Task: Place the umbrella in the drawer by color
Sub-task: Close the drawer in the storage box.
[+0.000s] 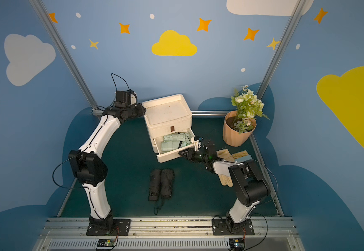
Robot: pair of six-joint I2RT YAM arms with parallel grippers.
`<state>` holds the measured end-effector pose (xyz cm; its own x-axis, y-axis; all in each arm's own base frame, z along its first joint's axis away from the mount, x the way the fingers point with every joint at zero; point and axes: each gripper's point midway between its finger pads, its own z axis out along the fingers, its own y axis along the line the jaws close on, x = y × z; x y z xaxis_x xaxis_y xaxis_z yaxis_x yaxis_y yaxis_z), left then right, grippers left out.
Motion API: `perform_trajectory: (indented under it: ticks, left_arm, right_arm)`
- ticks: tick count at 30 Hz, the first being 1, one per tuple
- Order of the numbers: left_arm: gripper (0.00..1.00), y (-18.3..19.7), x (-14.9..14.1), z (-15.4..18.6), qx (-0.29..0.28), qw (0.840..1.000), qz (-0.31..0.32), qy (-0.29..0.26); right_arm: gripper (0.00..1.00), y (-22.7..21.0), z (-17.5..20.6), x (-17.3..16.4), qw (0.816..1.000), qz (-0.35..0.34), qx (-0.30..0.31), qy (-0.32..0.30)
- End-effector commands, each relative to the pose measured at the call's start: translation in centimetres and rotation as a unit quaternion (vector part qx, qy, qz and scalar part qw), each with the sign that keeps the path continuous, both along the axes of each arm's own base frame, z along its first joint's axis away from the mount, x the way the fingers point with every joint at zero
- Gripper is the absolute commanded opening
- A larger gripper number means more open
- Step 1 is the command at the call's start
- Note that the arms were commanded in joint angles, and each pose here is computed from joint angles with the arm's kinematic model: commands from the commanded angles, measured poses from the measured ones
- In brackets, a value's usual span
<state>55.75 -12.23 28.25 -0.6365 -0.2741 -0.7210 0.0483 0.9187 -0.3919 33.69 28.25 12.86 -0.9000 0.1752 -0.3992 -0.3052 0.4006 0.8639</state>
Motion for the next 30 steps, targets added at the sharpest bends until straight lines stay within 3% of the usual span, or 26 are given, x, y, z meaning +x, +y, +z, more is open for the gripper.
perform_trajectory:
  ticks: [1, 18, 30]
  left_arm:
    - [0.25, -2.5, -1.3, -1.8, 0.005, 0.998, -0.051, 0.025]
    - [0.25, -3.3, -1.7, -1.8, 0.02, 0.998, -0.063, 0.022]
    - [0.24, -4.2, -1.8, -2.0, 0.014, 0.997, -0.069, 0.023]
  right_arm:
    - [0.37, 0.6, 2.0, 2.2, 0.998, -0.02, 0.011, -0.05]
    - [0.33, 0.0, 5.9, 4.9, 0.991, -0.061, 0.024, -0.117]
    - [0.29, 1.6, 4.9, 6.9, 0.992, -0.067, 0.031, -0.104]
